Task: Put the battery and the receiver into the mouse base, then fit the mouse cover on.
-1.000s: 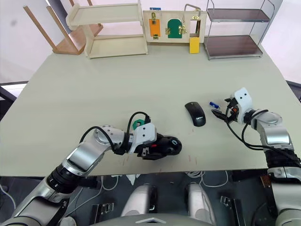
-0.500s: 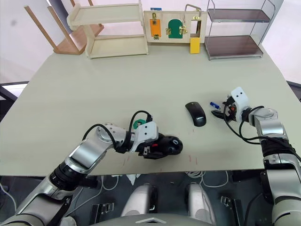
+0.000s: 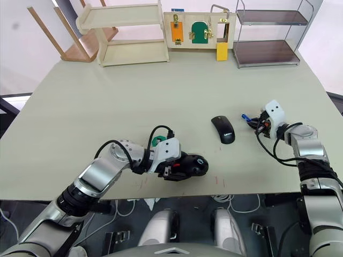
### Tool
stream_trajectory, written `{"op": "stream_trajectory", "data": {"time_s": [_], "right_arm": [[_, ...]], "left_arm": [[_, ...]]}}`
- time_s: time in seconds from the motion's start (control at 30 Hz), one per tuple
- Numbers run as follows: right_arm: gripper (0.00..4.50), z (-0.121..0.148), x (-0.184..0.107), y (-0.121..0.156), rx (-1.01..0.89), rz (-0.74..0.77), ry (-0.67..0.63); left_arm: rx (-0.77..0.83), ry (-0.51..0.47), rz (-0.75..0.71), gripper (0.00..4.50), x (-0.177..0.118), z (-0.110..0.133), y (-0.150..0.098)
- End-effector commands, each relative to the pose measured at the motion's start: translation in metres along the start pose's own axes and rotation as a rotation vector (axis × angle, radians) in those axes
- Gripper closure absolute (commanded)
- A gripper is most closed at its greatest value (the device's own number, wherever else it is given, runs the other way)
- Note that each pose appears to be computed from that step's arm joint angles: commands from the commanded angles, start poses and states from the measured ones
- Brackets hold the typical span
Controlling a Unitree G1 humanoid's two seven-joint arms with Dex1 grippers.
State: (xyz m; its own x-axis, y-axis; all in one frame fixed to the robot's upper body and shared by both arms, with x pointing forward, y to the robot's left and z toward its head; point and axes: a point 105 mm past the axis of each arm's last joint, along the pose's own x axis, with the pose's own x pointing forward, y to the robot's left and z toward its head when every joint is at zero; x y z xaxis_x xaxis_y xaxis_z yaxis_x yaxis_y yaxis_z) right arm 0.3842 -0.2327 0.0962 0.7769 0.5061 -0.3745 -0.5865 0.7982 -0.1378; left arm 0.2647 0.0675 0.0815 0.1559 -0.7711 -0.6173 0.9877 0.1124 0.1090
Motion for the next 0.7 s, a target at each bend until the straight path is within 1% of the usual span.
{"op": "stream_trajectory", "data": {"time_s": [0.03, 0.1, 0.17, 0.27, 0.37, 0.47, 0.57, 0.63, 0.7], "right_arm": [[4.43, 0.03, -0.025, -0.004, -0.057, -0.046, -0.06], [4.43, 0.035, -0.037, 0.0, -0.03, -0.059, -0.046], [4.43, 0.036, -0.047, 0.008, -0.001, -0.034, -0.021], [4.43, 0.044, -0.064, 0.03, 0.029, 0.047, 0.002], [4.43, 0.054, -0.072, 0.05, 0.043, 0.096, 0.001], [4.43, 0.058, -0.079, 0.087, 0.07, 0.236, 0.038], [4.43, 0.055, -0.088, 0.121, 0.099, 0.368, 0.097], [4.43, 0.052, -0.091, 0.137, 0.103, 0.422, 0.133], [4.43, 0.048, -0.091, 0.147, 0.11, 0.446, 0.168]], "left_arm": [[-0.015, 0.013, -0.024, 1.55, 0.004, -0.001, -0.005], [-0.01, 0.017, -0.017, 1.55, 0.004, -0.002, -0.004], [-0.01, 0.019, -0.016, 1.55, 0.004, -0.002, -0.005], [-0.009, 0.025, -0.012, 1.55, 0.003, -0.003, -0.004], [-0.009, 0.024, -0.003, 1.55, 0.003, -0.003, -0.003], [-0.013, 0.025, 0.003, 1.55, 0.003, -0.005, -0.003], [-0.009, 0.027, 0.015, 1.55, 0.004, -0.005, -0.002], [-0.008, 0.024, 0.024, 1.55, 0.004, -0.005, -0.001], [-0.011, 0.018, 0.035, 1.55, 0.004, -0.004, 0.0]]}}
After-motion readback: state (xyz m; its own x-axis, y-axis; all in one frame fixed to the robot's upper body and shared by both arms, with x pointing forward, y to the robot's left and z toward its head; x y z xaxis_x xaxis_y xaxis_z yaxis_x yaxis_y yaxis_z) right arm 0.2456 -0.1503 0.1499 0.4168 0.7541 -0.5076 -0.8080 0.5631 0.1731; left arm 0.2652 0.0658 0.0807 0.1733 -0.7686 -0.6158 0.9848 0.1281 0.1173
